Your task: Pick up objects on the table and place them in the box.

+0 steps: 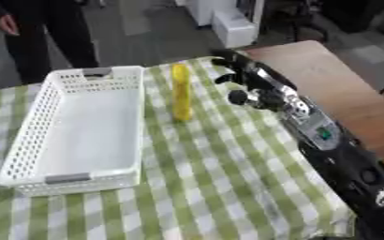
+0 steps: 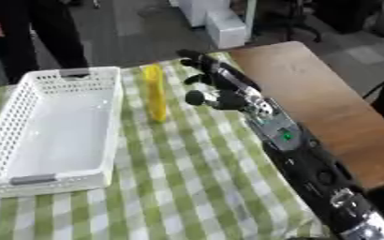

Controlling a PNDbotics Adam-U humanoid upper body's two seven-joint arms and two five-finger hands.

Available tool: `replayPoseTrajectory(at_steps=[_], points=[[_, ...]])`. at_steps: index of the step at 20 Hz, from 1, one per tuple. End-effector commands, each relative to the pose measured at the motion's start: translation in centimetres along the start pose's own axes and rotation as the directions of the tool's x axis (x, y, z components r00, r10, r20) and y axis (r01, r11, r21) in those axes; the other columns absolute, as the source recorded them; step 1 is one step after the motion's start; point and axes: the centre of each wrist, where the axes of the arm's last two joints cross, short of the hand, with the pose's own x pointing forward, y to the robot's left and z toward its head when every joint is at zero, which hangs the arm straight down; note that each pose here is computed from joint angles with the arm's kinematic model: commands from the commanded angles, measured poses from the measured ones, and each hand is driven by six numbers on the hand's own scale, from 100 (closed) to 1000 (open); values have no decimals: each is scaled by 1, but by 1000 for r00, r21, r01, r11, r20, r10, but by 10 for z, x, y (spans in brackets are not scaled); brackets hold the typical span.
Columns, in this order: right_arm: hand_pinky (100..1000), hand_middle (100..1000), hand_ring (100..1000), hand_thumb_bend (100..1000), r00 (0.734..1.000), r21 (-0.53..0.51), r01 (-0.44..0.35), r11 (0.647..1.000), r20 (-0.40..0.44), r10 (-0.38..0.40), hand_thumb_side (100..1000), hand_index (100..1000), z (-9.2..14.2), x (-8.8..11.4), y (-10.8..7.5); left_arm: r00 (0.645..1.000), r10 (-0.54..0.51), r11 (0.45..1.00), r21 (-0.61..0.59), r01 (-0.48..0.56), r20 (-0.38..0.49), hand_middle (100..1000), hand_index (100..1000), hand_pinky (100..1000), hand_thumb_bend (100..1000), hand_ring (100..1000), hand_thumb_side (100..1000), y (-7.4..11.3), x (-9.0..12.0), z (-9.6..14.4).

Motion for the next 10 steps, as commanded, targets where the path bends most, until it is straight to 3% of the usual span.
replayPoseTrajectory(at_steps=[1,10], points=[[782,1000,1000,1000,999,12,-30,999,21,30,629,1000,-7,4,-3,1000,5,1000,-17,-5,20,849,891,657,380,608,768,-1,4,-6],[772,1000,1000,1000,999,23,-43,999,31,42,632,1000,-13,3,0,1000,8,1000,-18,-7,19,850,891,656,380,608,769,-1,4,-5]])
